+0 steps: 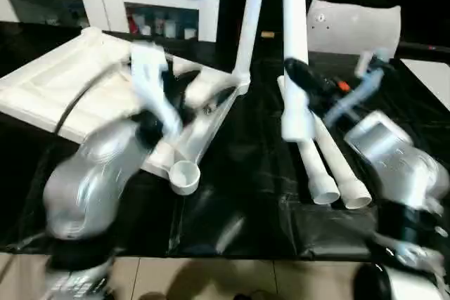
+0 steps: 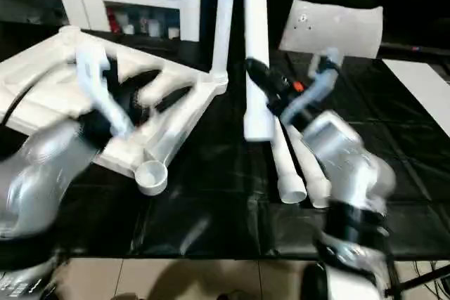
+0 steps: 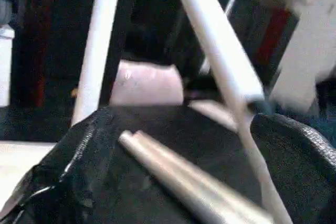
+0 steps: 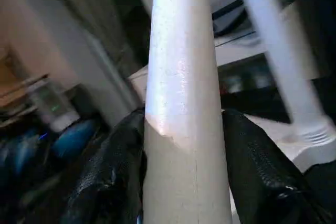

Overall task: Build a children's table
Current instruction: Pick table leg

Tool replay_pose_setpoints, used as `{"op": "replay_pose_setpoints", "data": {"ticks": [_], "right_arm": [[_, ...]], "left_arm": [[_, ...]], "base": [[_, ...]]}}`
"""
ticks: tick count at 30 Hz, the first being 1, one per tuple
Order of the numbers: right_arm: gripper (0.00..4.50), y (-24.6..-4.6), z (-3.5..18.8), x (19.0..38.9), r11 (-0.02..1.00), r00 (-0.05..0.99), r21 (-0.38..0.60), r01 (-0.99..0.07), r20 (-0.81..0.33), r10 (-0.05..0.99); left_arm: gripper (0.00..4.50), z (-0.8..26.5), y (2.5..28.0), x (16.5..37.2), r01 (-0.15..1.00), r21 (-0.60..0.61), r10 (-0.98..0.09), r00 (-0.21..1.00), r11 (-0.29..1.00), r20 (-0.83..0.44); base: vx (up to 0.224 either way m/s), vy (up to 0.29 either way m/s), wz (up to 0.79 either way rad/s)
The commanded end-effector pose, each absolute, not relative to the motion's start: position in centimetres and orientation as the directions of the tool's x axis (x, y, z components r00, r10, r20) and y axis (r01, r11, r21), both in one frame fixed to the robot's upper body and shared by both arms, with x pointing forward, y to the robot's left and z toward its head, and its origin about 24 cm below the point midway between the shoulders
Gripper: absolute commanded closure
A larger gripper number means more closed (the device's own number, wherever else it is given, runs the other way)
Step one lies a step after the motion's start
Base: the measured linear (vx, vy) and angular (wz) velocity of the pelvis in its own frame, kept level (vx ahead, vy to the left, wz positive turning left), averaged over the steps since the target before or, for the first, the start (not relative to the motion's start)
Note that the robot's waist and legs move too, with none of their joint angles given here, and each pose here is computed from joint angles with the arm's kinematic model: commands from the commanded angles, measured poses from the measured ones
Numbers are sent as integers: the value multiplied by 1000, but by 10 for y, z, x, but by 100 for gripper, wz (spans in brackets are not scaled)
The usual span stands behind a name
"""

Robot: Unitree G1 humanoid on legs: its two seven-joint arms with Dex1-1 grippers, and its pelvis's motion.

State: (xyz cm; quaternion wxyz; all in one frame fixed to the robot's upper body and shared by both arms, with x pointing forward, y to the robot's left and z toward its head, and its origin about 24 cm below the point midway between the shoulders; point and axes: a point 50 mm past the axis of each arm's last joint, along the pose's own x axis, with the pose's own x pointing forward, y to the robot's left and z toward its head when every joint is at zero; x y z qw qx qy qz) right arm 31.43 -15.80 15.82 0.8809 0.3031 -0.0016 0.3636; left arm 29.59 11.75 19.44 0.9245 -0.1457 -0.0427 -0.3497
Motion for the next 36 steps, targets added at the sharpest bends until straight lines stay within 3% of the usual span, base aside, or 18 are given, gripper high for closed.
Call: {"op": "replay_pose_setpoints", "data": {"ticks": [1, 10, 20, 24, 26, 28, 30, 33, 34, 36], "right_arm": [[266, -153, 167, 308, 497, 671, 498, -710, 266, 692], [267, -139, 167, 294, 370, 534, 464, -805, 294, 793], [267, -129, 165, 283, 318, 457, 431, -845, 271, 847], [267, -118, 157, 278, 373, 439, 327, -868, 156, 885], [267, -115, 156, 277, 382, 434, 300, -874, 130, 891], [267, -114, 155, 276, 384, 432, 291, -876, 122, 894], [267, -112, 154, 276, 392, 431, 269, -880, 103, 896], [267, -105, 151, 281, 466, 478, 162, -870, 41, 877], [268, -104, 151, 282, 483, 491, 133, -865, 33, 871], [268, -102, 151, 285, 519, 524, 93, -849, 26, 852]], "left_arm": [[0, 200, 115, 299, 673, -304, -644, 737, 674, 205], [0, 214, 87, 293, 787, -386, -759, 594, 481, 265], [0, 211, 79, 295, 774, -440, -762, 594, 455, 257], [35, 215, 76, 297, 767, -501, -743, 592, 401, 313], [35, 216, 76, 296, 768, -514, -738, 589, 384, 329], [75, 217, 75, 296, 767, -520, -737, 588, 377, 334], [78, 217, 75, 296, 763, -521, -734, 593, 382, 331], [78, 214, 74, 298, 731, -542, -722, 626, 414, 294], [117, 213, 74, 299, 718, -551, -715, 640, 426, 281], [120, 211, 74, 300, 693, -557, -700, 667, 457, 255]], "base": [[0, 0, 0], [0, 0, 0], [0, 0, 0], [0, 0, 0], [0, 0, 0], [0, 0, 0], [0, 0, 0], [0, 0, 0], [0, 0, 0], [0, 0, 0]]}}
